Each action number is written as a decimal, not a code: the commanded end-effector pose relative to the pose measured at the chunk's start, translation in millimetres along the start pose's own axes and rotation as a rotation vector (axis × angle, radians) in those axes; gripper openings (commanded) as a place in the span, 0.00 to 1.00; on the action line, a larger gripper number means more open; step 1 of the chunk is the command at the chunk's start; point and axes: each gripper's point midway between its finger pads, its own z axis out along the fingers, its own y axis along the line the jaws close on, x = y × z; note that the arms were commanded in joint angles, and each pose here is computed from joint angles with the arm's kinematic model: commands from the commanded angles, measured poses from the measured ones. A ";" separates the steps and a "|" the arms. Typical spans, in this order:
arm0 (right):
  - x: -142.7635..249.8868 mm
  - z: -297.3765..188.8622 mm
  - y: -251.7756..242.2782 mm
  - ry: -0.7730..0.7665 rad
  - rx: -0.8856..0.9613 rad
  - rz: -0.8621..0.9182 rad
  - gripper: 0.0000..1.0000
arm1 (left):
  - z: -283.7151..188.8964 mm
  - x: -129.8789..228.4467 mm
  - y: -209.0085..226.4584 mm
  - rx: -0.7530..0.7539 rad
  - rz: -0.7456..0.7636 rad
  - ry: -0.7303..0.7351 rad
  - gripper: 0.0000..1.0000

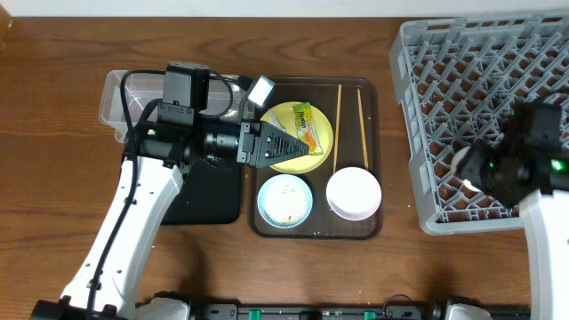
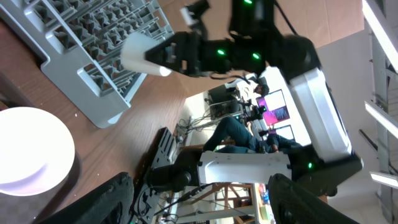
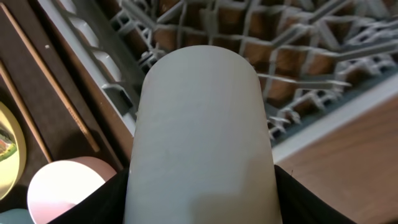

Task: Sort waste into correct bins and load items into the dishwasher rack
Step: 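Carry the white cup with the right gripper and set it in the grey rack, then grasp the light blue rice bowl rim with the left gripper, then tip the blue bowl over the black tray with the left gripper, dumping rice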

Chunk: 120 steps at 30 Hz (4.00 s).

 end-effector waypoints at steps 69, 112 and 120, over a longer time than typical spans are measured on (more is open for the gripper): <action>9.0 -98.7 108.0 -0.110 -0.687 -0.269 0.96 | -17.6 46.2 137.0 -1.098 -0.314 -0.033 0.06; 8.3 -97.7 106.7 -0.113 -0.677 -0.267 0.96 | -152.1 59.8 150.1 -0.230 -0.332 -0.501 0.06; 9.5 -97.2 106.2 -0.107 -0.675 -0.265 0.96 | -154.4 71.5 172.7 -0.333 -0.456 -0.485 0.06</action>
